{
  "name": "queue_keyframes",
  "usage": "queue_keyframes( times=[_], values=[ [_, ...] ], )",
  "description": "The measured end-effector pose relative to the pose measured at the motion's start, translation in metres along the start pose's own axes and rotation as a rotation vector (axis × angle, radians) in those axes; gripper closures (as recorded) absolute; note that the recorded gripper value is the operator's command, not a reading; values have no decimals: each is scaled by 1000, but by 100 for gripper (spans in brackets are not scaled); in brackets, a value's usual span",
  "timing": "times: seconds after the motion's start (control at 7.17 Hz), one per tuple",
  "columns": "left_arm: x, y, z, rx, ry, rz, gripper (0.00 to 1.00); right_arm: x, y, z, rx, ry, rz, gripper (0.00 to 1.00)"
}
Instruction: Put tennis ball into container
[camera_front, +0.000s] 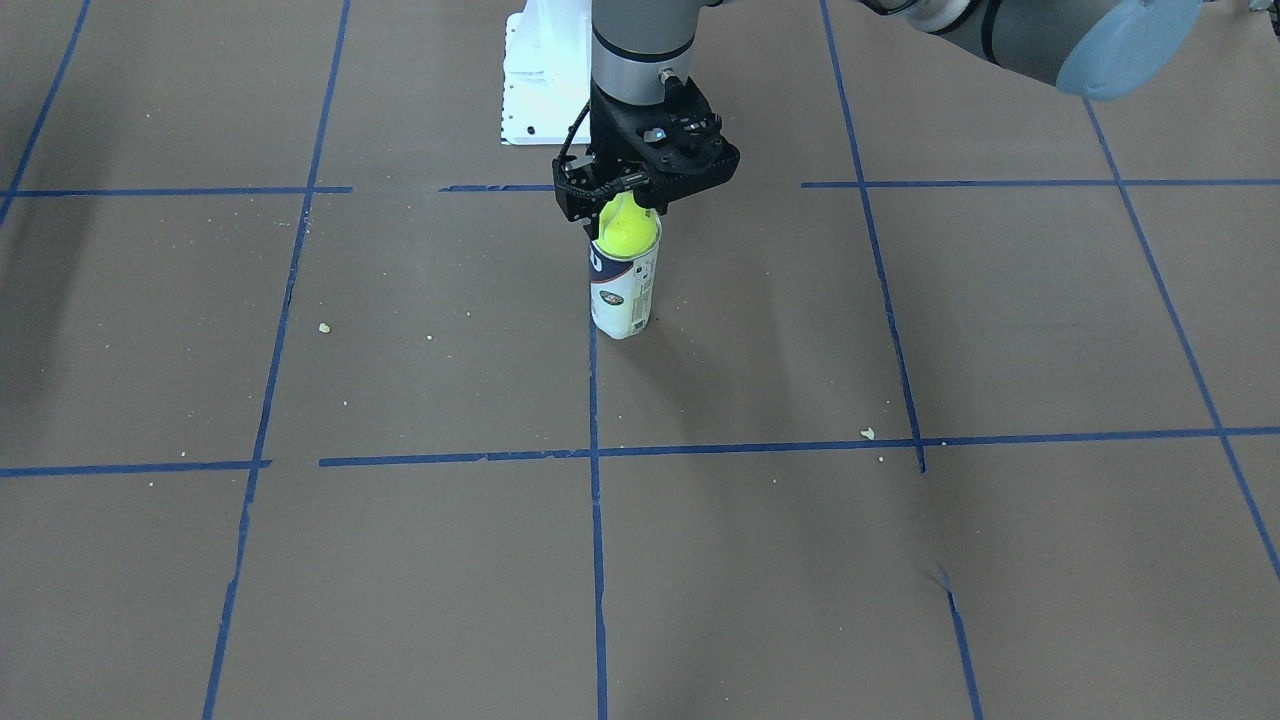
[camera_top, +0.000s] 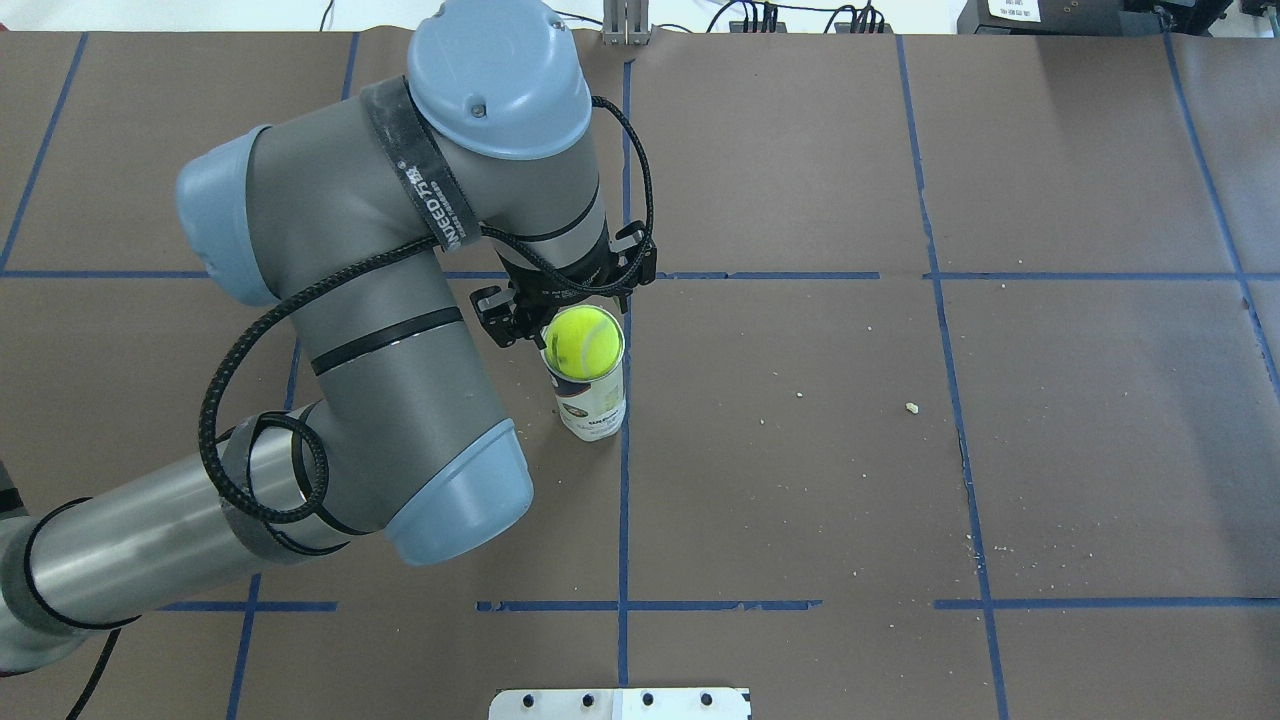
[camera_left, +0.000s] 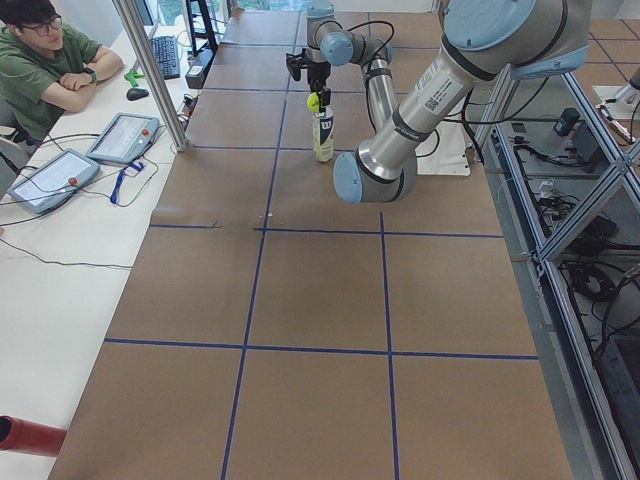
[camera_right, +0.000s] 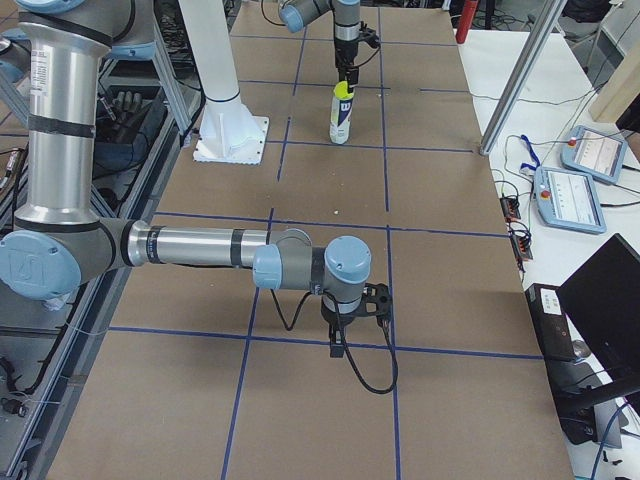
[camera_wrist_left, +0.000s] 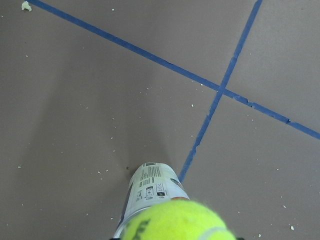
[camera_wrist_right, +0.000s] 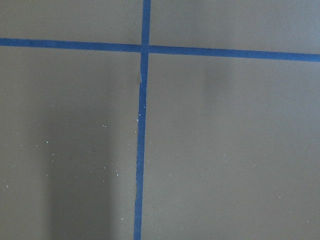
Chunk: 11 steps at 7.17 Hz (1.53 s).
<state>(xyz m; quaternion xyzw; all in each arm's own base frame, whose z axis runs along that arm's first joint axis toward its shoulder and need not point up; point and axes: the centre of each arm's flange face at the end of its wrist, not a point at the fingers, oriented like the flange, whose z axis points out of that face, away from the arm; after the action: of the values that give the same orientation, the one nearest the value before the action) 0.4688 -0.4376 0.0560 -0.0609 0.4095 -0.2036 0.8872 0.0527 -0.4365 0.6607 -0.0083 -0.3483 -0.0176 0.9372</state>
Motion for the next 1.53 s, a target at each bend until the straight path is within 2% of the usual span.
queue_keyframes(
  times=[0.56, 0.84, 1.12, 1.53],
  values=[
    [-22, 1, -10, 4, 26, 39, 0, 0, 0, 0, 0, 0, 0, 0],
    [-72, -22, -17, 35, 29, 183, 0, 0, 0, 0, 0, 0, 0, 0],
    [-125, -95, -27, 101, -15, 362, 0, 0, 1, 0, -1, 0, 1, 0],
    [-257, -217, -41, 91, -48, 588, 0, 0, 0, 0, 0, 0, 0, 0]
  ],
)
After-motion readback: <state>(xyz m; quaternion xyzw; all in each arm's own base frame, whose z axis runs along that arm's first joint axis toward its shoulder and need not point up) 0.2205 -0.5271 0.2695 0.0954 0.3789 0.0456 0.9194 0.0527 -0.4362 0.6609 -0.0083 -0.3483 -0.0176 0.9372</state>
